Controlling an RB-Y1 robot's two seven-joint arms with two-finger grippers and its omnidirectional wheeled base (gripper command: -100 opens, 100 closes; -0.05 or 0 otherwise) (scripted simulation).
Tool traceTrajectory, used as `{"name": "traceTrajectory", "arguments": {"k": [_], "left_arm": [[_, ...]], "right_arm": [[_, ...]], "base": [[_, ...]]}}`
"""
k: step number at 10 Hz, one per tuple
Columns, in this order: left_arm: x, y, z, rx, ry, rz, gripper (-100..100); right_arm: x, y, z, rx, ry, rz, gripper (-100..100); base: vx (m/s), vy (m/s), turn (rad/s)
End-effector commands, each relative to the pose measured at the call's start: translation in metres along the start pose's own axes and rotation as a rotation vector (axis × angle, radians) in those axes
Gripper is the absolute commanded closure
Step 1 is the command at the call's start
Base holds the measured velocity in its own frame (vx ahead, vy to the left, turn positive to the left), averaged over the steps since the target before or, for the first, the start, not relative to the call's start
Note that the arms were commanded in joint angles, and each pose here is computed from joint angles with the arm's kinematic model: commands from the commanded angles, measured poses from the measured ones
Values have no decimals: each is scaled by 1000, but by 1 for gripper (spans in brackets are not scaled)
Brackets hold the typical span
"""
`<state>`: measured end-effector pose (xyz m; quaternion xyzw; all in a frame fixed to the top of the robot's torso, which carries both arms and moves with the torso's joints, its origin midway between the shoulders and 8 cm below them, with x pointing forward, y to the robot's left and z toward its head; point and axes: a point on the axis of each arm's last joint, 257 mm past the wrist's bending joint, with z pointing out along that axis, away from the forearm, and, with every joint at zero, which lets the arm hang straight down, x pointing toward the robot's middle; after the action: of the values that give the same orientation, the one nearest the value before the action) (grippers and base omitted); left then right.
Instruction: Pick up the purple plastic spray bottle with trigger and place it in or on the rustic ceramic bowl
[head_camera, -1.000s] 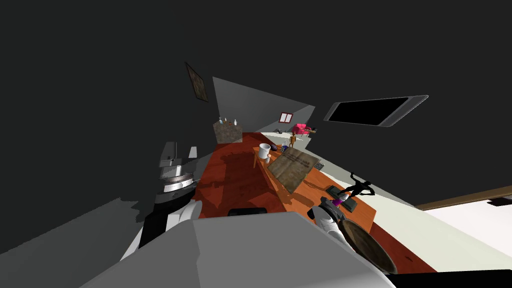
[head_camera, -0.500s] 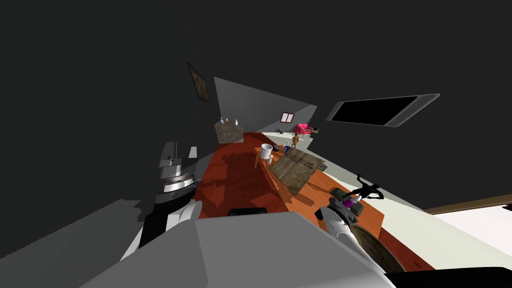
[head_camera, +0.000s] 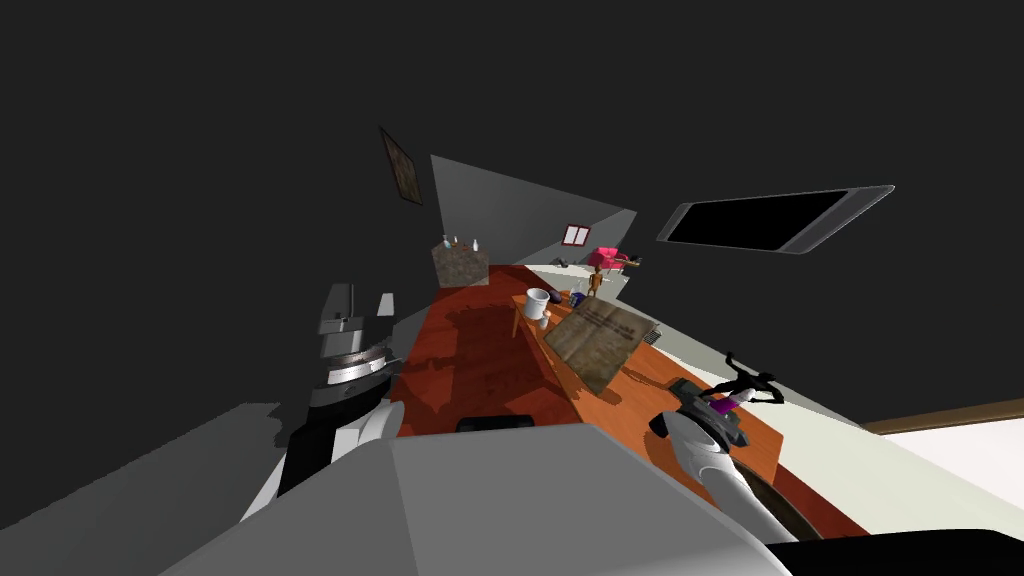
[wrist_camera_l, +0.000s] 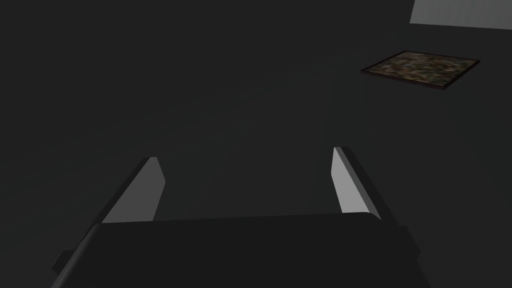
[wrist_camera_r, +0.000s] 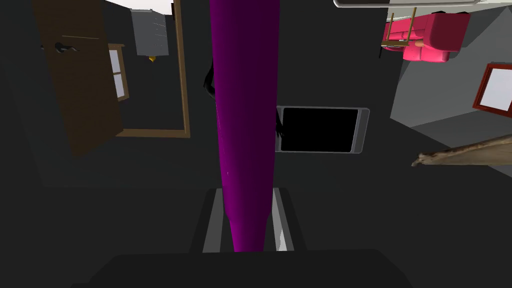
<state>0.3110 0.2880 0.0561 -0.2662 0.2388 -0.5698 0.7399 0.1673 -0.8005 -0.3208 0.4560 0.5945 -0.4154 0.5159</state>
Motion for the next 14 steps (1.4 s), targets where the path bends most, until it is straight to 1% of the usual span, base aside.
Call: {"name": "traceTrajectory", "arguments": {"k": [1,2,3,4,6,8,9,11,14], "left_arm": [[0,0,0,0,0,0,0],[0,0,0,0,0,0,0],[0,0,0,0,0,0,0],[0,0,0,0,0,0,0],[0,0,0,0,0,0,0],[0,0,0,0,0,0,0],[0,0,0,0,0,0,0],[0,0,0,0,0,0,0],[0,0,0,0,0,0,0]], "right_arm": [[-21,-6,15,2,-22,-8,100],[-21,-6,15,2,-22,-8,100],[-40,-10,25,2,-40,-11,100],[-40,-10,25,2,-40,-11,100],[-68,-13,40,-3,-62,-17,100],[-80,-12,47,-11,-62,-21,100],[-84,-9,51,-20,-55,-24,100],[-85,-1,56,-40,-33,-26,100],[-78,15,60,-76,10,-29,100]], "base": [[22,74,7],[12,47,-8],[16,61,7],[9,44,-2],[0,67,-15],[-25,61,-44],[-50,54,-76],[-94,26,-109],[-116,8,-114]]}}
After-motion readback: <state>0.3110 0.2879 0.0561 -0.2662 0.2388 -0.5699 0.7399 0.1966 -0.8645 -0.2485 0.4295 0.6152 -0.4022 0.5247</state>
